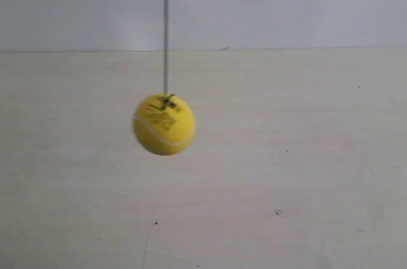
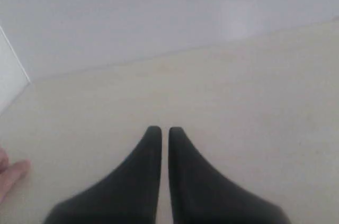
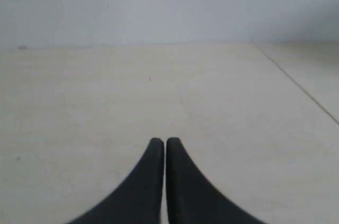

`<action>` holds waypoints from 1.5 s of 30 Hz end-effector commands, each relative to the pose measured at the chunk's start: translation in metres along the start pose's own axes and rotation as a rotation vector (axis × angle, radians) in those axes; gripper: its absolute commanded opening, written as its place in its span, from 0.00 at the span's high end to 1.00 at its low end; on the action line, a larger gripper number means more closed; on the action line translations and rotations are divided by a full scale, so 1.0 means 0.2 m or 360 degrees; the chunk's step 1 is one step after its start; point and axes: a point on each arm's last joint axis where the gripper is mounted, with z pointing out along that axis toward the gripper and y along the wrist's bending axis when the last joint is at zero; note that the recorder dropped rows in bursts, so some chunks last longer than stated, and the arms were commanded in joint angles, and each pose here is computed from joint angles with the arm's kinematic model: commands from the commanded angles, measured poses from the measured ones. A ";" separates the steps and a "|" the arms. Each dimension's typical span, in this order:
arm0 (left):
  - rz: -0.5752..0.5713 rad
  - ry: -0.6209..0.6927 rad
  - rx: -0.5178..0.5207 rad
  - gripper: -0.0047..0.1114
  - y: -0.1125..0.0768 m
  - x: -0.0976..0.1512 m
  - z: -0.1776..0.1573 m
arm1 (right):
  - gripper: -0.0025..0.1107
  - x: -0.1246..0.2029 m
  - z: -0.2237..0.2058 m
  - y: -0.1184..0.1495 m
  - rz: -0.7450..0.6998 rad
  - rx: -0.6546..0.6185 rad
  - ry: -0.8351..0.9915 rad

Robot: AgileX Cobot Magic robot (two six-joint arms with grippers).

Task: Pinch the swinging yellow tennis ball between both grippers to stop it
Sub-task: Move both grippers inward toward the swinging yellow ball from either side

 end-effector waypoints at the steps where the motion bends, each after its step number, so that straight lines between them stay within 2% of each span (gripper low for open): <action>1: -0.0235 -0.0397 -0.0043 0.92 0.02 -0.11 -0.01 | 0.98 -0.09 -0.01 0.01 -0.0011 -0.0050 -0.0317; 5: -0.0388 -0.0741 -0.0092 0.92 0.05 -0.19 -0.05 | 0.98 -0.16 -0.03 0.03 0.0030 -0.0099 -0.0579; 7: -0.0640 -0.0895 -0.0049 0.92 0.06 -0.23 -0.07 | 0.98 -0.20 -0.05 0.03 0.0067 -0.0134 -0.0740; 10: -0.1126 -0.0929 0.0096 0.92 0.06 -0.23 -0.07 | 0.98 -0.26 -0.08 0.04 0.0258 -0.0229 -0.0950; 13: -0.1372 -0.0980 0.0183 0.92 0.07 -0.25 -0.08 | 0.98 -0.29 -0.11 0.04 0.0454 -0.0331 -0.1066; 17: -0.1273 -0.0988 0.0218 0.92 0.05 -0.26 -0.08 | 0.98 -0.29 -0.11 0.05 0.0664 -0.0432 -0.1068; 20: -0.1318 -0.0965 0.0293 0.92 0.05 -0.32 -0.11 | 0.98 -0.35 -0.13 0.06 0.0688 -0.0507 -0.1065; 22: -0.1268 -0.0925 0.0333 0.92 0.04 -0.36 -0.10 | 0.98 -0.39 -0.13 0.08 0.0712 -0.0554 -0.0978; 25: -0.1176 -0.0832 0.0413 0.92 0.03 -0.44 -0.08 | 0.98 -0.46 -0.09 0.11 0.0603 -0.0599 -0.0828; 28: -0.1035 -0.0726 0.0554 0.92 -0.01 -0.50 -0.04 | 0.98 -0.52 -0.04 0.17 0.0516 -0.0746 -0.0674; 33: -0.0838 -0.0536 0.0947 0.92 -0.12 -0.56 0.07 | 0.98 -0.57 0.06 0.26 0.0409 -0.1042 -0.0448; 38: -0.0662 -0.0425 0.1302 0.92 -0.21 -0.54 0.19 | 0.98 -0.54 0.17 0.33 0.0373 -0.1288 -0.0287; 41: -0.0630 -0.0366 0.1416 0.92 -0.25 -0.51 0.27 | 0.98 -0.50 0.25 0.34 0.0358 -0.1329 -0.0181; 45: -0.0640 -0.0242 0.1477 0.92 -0.28 -0.44 0.39 | 0.98 -0.45 0.33 0.36 0.0305 -0.1358 -0.0072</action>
